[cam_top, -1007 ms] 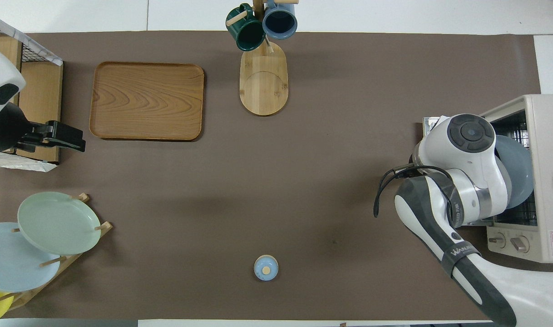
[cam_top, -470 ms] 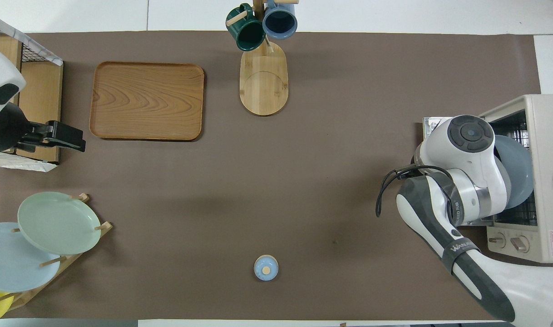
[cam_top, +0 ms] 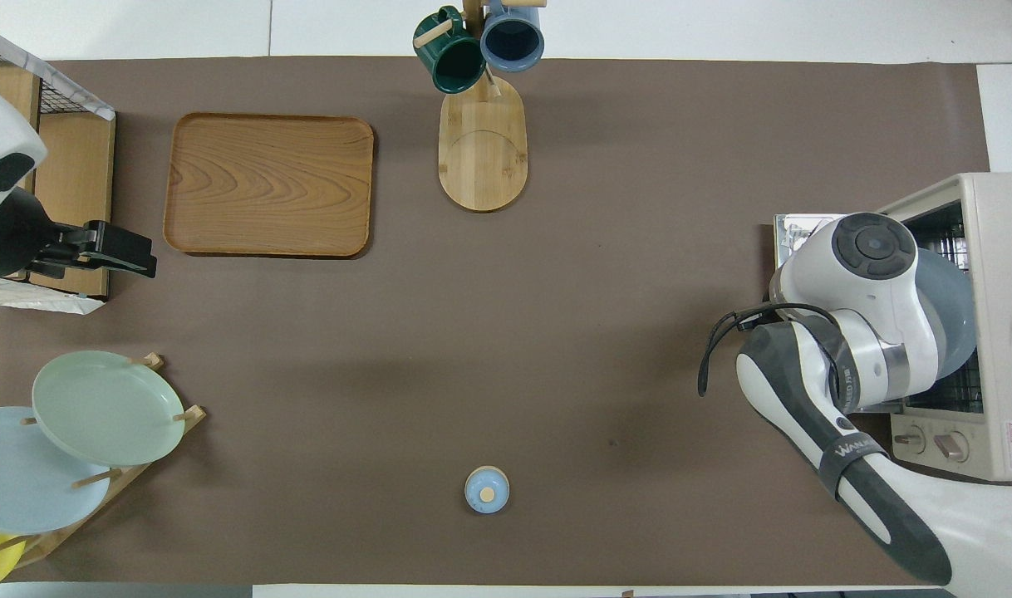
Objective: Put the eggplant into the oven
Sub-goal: 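Withdraw the right gripper out of the oven, then push the oven door shut with the right gripper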
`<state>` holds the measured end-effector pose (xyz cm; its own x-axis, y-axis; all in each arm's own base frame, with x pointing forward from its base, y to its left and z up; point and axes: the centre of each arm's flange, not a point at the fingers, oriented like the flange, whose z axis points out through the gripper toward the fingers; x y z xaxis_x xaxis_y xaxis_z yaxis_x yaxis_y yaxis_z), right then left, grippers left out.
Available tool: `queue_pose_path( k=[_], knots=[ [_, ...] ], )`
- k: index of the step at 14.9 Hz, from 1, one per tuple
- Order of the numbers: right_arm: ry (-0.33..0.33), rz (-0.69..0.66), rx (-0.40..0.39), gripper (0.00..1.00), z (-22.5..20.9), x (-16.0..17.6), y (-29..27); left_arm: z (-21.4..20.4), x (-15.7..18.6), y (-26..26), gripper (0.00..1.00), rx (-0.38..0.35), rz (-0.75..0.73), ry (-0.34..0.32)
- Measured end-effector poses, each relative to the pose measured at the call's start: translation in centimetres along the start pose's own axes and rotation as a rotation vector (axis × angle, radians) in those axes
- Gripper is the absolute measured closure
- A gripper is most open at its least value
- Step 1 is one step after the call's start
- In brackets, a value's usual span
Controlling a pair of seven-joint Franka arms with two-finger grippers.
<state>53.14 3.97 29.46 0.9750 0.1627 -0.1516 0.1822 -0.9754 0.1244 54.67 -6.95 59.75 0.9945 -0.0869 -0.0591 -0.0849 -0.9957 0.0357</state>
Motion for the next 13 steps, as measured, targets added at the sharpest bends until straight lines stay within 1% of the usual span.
queue_pose_path(
  k=[1, 4, 6, 8, 10, 13],
  knots=[
    [0.0, -0.005, -0.006, 0.99, 0.0, 0.0, 0.1, 0.0, 0.0, 0.0, 0.0, 0.0, 0.0, 0.0],
    [-0.002, -0.084, -0.073, 0.99, 0.0, 0.0, -0.7, 0.0, 0.0, 0.0, 0.0, 0.0, 0.0, 0.0],
    [-0.02, -0.133, -0.092, 0.99, -0.7, 0.2, -0.9, 0.0, 0.0, 0.0, 0.0, 0.0, 0.0, 0.0],
    [-0.046, -0.164, -0.104, 0.99, -3.0, 0.8, -0.6, 0.0, 0.0, 0.0, 0.0, 0.0, 0.0, 0.0],
    [-0.054, -0.181, -0.116, 0.99, -6.2, 1.4, 0.6, 0.0, 0.0, 0.0, 0.0, 0.0, 0.0, 0.0],
    [-0.066, -0.173, -0.125, 0.99, -10.5, 1.1, 3.3, 0.0, 0.0, 0.0, 0.0, 0.0, 0.0, 0.0]
  ],
)
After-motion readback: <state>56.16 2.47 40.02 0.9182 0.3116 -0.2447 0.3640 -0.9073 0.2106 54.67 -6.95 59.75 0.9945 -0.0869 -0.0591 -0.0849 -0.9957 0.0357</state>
